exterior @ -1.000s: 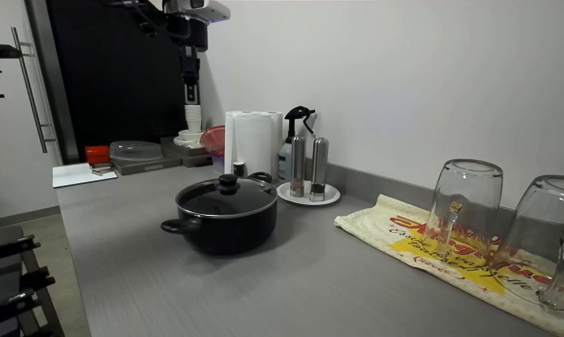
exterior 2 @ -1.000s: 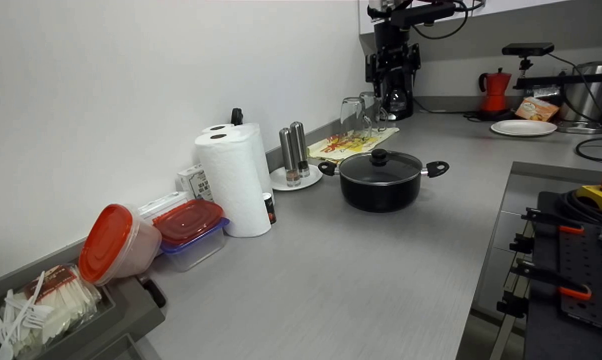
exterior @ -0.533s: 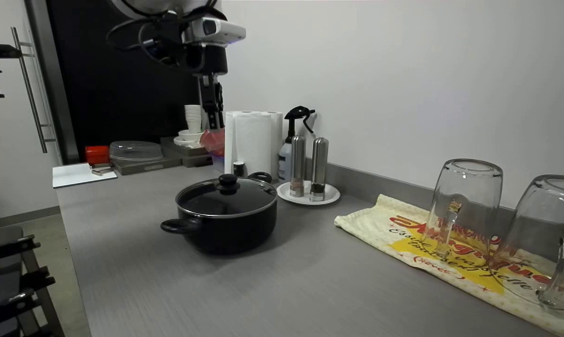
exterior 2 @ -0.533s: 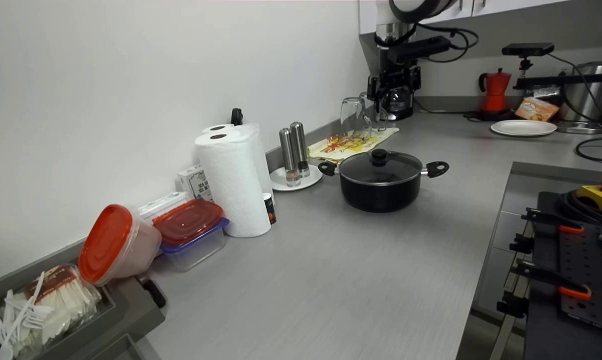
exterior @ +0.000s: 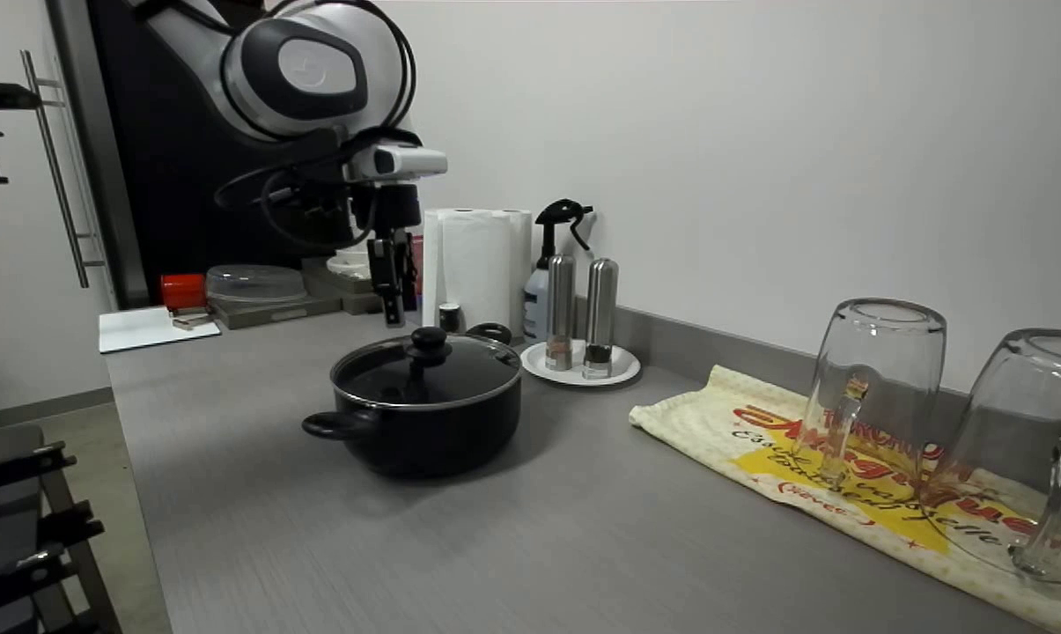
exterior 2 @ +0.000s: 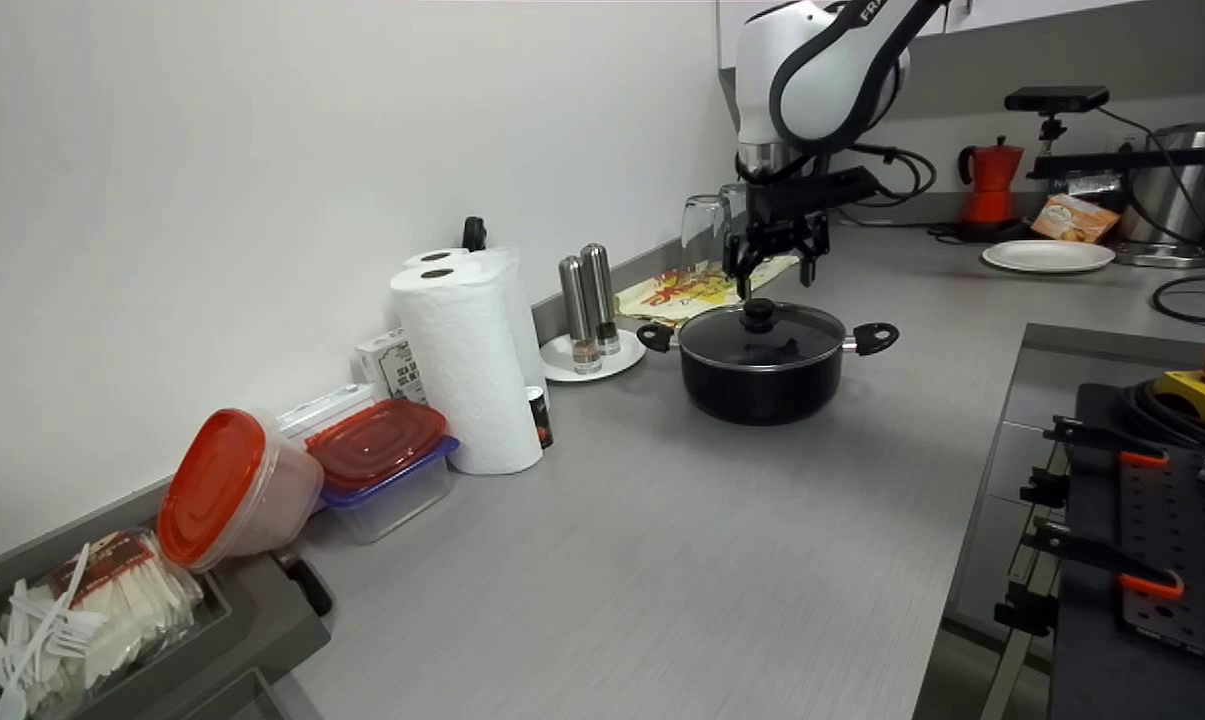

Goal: Uncover the pot and put the lid on the counter

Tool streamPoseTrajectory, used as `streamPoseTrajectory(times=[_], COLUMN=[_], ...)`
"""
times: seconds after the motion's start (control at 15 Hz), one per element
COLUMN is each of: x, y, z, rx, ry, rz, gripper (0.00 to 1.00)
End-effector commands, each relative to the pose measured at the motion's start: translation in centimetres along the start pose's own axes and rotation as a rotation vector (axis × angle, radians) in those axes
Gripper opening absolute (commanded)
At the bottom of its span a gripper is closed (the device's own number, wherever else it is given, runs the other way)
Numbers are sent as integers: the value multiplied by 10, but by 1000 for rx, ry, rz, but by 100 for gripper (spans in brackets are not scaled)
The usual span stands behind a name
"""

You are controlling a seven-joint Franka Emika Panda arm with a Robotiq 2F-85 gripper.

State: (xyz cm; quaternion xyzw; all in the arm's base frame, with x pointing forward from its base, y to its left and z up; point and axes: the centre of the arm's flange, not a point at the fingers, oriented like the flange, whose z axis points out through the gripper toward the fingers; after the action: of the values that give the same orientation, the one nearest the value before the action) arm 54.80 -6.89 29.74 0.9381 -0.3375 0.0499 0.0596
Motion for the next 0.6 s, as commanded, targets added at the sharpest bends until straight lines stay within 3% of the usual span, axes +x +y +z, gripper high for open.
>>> streamPoseTrajectory(times=[0.0,0.13,0.2,0.53], x=[11,17,1,3], y=[-40,-55,-37,-38], z=[18,24,17,22], rx=[-10,-17,-1,-5], ry=[37,39,10,8], rz=[-13,-31,-29,-27], gripper=[100,100,100,100])
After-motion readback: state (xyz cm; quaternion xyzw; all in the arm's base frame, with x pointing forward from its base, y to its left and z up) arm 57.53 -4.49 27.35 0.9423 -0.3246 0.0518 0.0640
